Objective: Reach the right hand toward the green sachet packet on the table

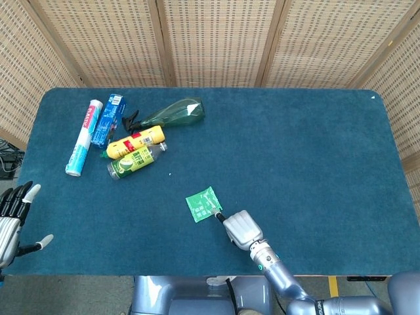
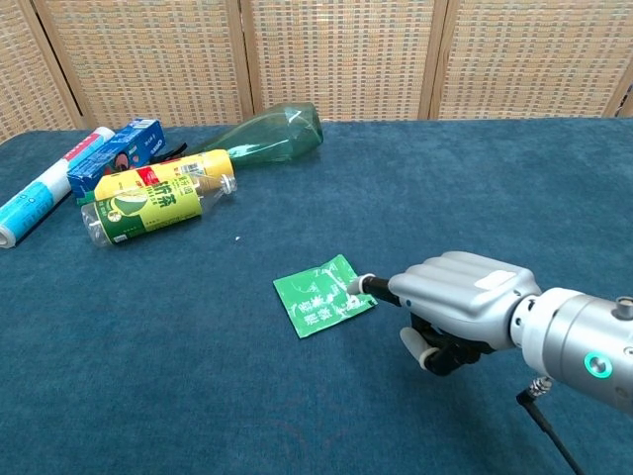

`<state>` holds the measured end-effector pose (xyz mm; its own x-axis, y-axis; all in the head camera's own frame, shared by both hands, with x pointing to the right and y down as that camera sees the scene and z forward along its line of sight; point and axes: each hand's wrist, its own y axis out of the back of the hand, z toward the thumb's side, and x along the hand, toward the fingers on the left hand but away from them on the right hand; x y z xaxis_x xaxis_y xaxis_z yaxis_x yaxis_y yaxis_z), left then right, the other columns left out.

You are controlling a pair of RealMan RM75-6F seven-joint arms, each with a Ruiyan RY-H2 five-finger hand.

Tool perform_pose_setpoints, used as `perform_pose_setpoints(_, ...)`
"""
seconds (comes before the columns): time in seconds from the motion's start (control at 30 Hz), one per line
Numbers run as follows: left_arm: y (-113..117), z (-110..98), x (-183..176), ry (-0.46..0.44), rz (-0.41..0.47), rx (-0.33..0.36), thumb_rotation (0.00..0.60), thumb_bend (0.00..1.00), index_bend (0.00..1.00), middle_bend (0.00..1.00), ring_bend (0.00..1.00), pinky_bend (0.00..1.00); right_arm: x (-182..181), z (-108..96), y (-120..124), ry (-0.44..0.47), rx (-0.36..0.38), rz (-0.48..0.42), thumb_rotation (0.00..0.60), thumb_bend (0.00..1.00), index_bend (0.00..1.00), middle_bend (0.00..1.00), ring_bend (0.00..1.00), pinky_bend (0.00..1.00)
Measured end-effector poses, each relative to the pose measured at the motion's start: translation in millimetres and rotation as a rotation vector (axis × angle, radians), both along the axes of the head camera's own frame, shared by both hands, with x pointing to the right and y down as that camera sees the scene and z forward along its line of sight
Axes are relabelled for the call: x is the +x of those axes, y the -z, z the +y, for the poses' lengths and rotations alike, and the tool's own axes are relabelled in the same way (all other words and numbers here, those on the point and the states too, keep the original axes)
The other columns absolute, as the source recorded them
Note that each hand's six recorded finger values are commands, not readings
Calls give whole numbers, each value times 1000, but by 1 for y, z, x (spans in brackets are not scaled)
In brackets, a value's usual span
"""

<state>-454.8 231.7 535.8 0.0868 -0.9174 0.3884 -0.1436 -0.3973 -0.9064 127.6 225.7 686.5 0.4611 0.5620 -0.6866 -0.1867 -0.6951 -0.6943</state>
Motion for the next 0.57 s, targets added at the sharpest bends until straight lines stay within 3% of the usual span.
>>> perform_pose_setpoints(0.57,1,0,0,0,-1,1,589,100,0,0,0,0,-21,3,4,-18,2,-38,600,860,102,981,1000,889)
